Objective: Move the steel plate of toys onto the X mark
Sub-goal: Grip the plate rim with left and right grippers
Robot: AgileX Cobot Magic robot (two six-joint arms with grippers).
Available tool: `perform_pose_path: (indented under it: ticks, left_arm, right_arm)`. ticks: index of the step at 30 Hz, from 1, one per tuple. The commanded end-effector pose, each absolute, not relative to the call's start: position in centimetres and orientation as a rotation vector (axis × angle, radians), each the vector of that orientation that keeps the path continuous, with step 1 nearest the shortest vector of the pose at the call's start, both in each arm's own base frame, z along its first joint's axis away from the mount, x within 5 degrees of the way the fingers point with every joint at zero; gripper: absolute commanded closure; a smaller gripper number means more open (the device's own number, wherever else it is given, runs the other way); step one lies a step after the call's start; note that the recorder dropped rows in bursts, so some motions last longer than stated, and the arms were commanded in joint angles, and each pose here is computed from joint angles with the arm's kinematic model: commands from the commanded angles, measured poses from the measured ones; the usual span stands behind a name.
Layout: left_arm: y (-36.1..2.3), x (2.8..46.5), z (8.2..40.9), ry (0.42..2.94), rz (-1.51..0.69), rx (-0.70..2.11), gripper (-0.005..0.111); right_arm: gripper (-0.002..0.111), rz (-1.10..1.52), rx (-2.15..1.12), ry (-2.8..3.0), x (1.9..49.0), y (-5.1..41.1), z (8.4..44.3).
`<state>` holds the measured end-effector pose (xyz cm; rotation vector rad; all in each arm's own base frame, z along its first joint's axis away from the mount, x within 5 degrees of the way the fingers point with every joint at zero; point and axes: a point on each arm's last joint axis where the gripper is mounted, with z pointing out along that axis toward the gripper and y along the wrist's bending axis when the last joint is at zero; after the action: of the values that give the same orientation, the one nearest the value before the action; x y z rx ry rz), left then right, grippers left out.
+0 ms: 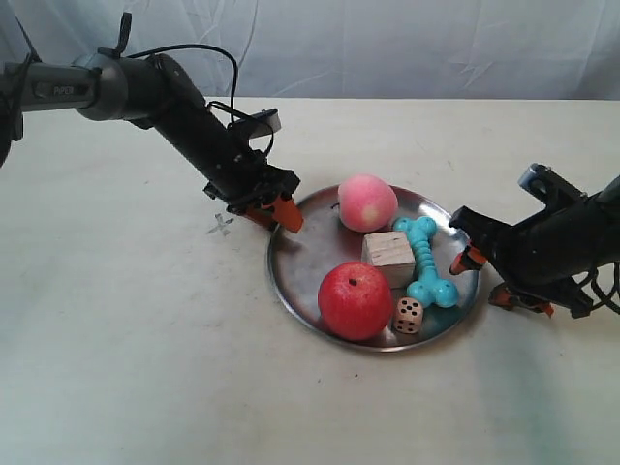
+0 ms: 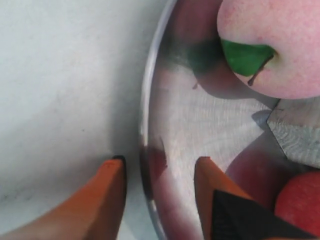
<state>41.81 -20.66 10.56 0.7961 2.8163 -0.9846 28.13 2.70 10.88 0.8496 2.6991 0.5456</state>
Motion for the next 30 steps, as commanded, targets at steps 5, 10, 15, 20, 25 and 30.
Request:
perform_pose_path:
  ticks: [5, 10, 15, 20, 25, 30]
  left_arm:
    - [-20.6, 41.0, 9.6, 2.883, -0.945, 0.881, 0.063]
    - [-20.6, 40.9, 9.6, 2.890, -0.955, 0.889, 0.063]
    - [-20.6, 40.9, 9.5, 2.917, -0.950, 0.841, 0.063]
    - [-20.7, 40.8, 8.9, 2.946, -0.966, 0.818, 0.066]
    - [-21.8, 40.0, 7.9, 2.975, -0.988, 0.854, 0.067]
    - [-23.2, 39.2, 7.4, 2.977, -0.988, 0.907, 0.076]
  right_arm:
    - [0.050, 0.569, 0.760, 2.780, 27.3, 6.8, 9.6]
    - [0.050, 0.534, 0.777, 2.749, 27.4, 6.8, 9.5]
    - [0.050, 0.530, 0.777, 2.746, 27.4, 6.8, 9.5]
    - [0.072, 0.523, 0.788, 2.734, 27.5, 6.7, 9.5]
    - [0.098, 0.519, 0.798, 2.725, 27.6, 6.7, 9.6]
    - [0.109, 0.518, 0.790, 2.727, 27.6, 6.7, 9.6]
